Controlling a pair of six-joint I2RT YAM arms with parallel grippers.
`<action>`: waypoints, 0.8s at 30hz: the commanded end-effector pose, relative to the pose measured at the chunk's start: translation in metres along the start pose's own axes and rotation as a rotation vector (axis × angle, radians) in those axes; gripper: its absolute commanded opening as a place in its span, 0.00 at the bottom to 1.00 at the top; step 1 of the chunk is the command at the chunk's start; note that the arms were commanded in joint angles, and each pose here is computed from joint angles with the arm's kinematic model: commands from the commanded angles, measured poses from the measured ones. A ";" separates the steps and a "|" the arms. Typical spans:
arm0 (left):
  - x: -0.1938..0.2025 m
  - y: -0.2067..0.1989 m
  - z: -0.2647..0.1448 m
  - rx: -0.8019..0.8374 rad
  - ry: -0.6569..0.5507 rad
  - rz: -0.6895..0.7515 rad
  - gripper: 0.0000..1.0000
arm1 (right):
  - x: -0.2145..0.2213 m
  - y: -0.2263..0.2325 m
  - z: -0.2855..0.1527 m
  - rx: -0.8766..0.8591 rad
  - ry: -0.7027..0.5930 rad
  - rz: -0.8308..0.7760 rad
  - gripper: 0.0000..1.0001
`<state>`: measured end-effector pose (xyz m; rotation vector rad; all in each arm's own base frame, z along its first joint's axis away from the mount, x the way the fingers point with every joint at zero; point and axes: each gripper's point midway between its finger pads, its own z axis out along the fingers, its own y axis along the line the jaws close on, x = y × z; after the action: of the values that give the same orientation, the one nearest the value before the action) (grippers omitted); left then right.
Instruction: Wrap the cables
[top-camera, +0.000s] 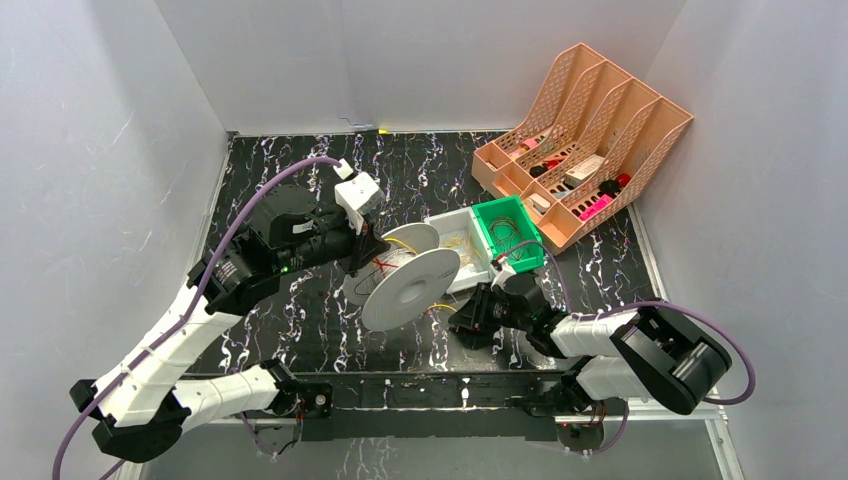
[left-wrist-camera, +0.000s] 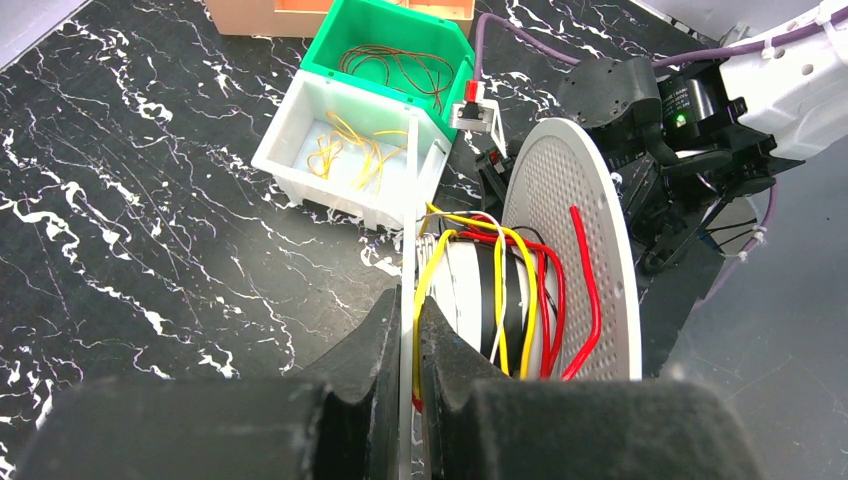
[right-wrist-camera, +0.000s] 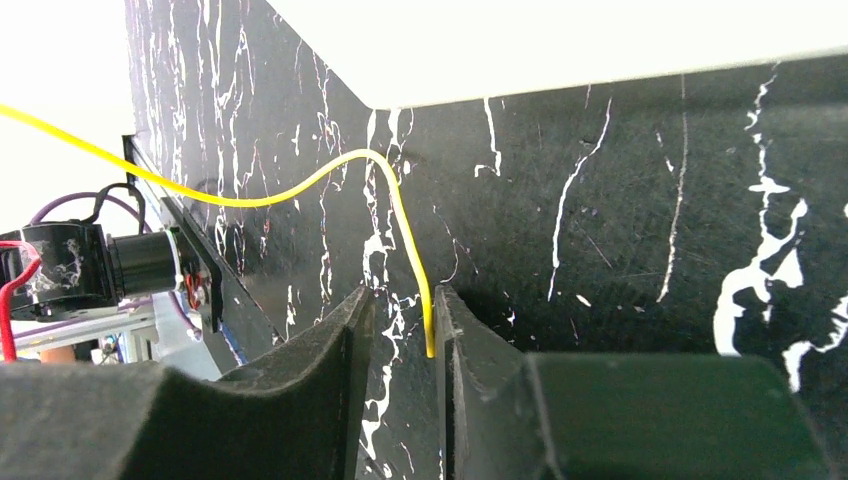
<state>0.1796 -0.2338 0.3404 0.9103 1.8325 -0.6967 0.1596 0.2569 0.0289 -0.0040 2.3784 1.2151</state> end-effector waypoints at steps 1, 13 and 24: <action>-0.025 -0.005 -0.005 0.019 -0.097 0.000 0.00 | -0.003 0.012 0.001 -0.054 -0.019 -0.013 0.34; -0.037 0.010 -0.002 -0.076 -0.149 -0.061 0.00 | -0.002 0.022 -0.002 -0.078 -0.023 -0.055 0.00; -0.067 0.057 0.018 -0.333 -0.276 -0.247 0.00 | 0.017 0.053 -0.003 -0.096 -0.012 -0.141 0.00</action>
<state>0.2349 -0.2352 0.3476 0.5337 1.8892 -0.5856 0.1291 0.2759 0.0421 -0.1473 2.3422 1.2541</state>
